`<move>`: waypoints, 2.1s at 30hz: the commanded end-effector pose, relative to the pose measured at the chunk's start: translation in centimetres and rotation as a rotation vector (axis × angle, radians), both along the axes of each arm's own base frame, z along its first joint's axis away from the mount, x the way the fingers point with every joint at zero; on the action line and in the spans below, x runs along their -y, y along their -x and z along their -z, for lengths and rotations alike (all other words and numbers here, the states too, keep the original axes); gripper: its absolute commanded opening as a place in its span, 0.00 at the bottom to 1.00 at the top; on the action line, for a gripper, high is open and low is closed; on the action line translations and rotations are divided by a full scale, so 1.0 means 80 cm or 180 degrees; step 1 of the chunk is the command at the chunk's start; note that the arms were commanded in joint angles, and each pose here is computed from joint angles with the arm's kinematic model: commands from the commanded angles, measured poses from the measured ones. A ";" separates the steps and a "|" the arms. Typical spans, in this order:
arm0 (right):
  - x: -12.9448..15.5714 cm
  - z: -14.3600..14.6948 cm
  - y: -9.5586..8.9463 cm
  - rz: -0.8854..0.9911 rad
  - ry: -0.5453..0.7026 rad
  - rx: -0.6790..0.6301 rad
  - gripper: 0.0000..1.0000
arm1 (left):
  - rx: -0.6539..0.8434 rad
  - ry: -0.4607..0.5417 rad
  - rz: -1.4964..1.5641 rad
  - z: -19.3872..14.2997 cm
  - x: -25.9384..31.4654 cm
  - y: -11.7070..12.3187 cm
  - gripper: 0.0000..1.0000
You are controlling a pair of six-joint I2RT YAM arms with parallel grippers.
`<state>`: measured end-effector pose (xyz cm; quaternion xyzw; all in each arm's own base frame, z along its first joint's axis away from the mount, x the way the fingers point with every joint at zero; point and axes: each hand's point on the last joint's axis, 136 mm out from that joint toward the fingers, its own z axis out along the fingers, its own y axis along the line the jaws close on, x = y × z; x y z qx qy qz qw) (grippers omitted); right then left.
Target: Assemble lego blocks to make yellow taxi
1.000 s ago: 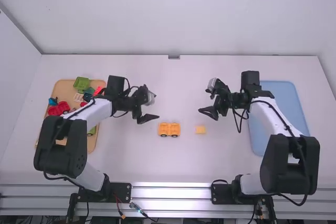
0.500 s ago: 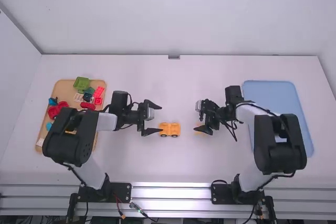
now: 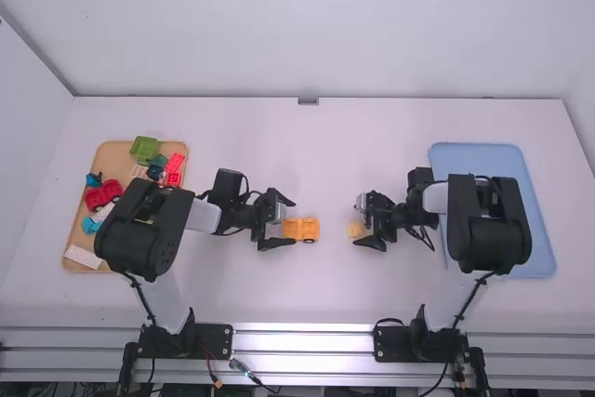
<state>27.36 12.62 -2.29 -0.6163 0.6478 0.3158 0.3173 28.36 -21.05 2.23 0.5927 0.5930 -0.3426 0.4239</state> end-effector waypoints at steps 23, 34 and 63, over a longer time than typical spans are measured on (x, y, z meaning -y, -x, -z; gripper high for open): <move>-0.003 0.012 0.010 -0.0171 -0.0106 0.0037 0.45 | -0.0112 -0.0094 -0.0066 0.018 -0.004 -0.004 0.99; -0.003 0.011 0.011 -0.0166 -0.0118 0.0028 0.32 | -0.0126 -0.0098 -0.0066 0.019 -0.004 -0.003 0.99; -0.041 -0.066 0.008 -0.0544 -0.0414 -0.0423 0.18 | -0.0149 -0.0057 0.0159 0.038 0.020 0.001 0.99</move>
